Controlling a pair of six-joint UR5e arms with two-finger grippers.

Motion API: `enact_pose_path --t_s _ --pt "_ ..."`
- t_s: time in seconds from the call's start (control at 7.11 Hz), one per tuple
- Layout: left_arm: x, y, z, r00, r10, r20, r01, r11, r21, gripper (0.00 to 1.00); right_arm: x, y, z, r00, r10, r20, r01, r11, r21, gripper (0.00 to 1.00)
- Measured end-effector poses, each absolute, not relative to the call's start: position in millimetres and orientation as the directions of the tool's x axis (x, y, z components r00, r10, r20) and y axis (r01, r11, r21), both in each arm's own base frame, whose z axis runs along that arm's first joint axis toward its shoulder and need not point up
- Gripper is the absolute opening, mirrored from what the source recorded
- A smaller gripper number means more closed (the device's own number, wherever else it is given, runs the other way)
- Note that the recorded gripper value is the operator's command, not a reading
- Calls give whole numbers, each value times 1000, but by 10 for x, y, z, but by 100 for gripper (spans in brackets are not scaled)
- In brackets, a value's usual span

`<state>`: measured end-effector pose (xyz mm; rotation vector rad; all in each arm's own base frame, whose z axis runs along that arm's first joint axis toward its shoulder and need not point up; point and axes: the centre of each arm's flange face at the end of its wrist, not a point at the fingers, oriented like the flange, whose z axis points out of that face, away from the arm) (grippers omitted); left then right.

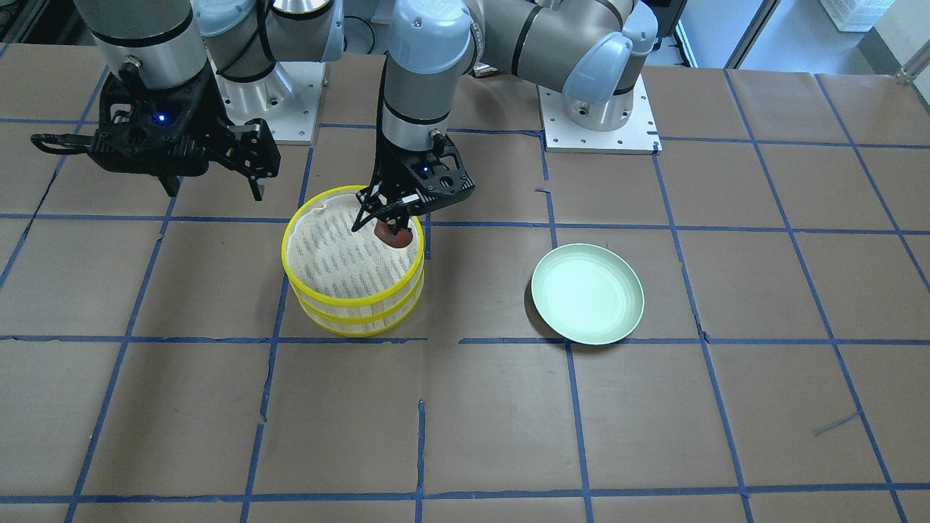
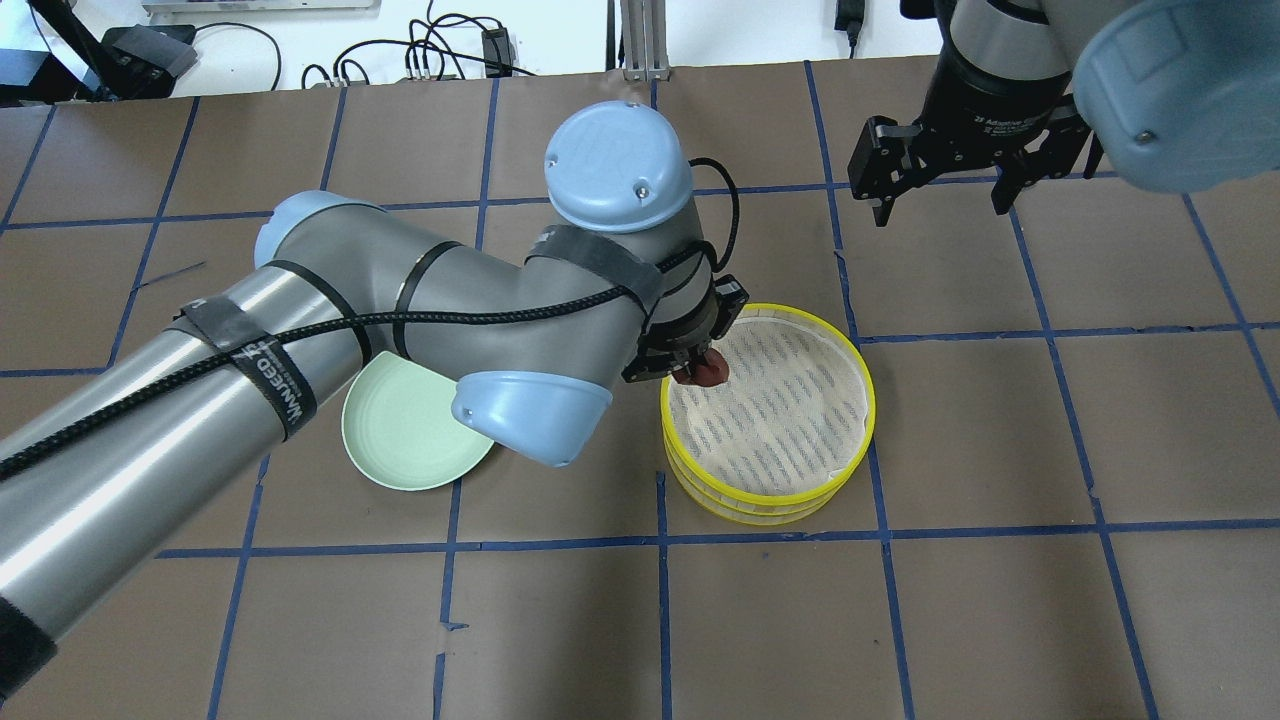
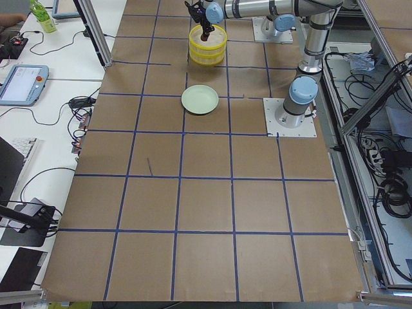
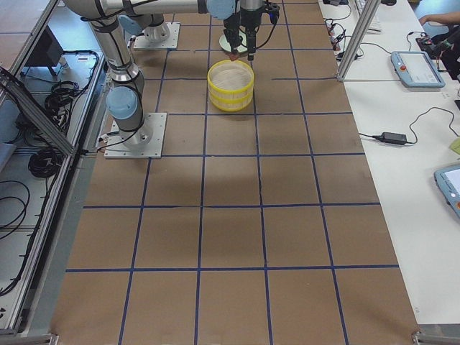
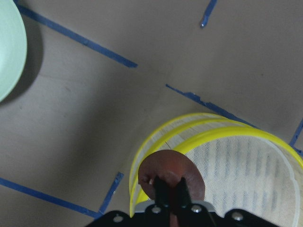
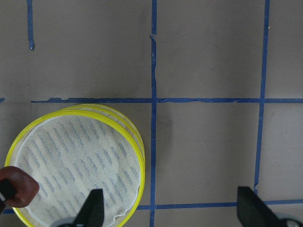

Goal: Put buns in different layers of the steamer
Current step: 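Lower the brown bun into the top steamer tier and open the left gripper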

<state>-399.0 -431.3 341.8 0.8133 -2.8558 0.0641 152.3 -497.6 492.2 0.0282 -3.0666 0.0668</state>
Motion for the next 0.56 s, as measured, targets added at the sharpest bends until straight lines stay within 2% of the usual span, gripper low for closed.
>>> enact_pose_path --t_s 0.28,0.56 --pt "-4217 -4276 3206 -843 -506 183 -514 858 5 100 1507 -4967 4922 -997 -14 72 -17 999 -42 100" --pt "-4250 -4321 3265 -871 -443 211 -459 888 -32 100 1482 -4972 4918 -997 -15 75 -18 999 -40 100"
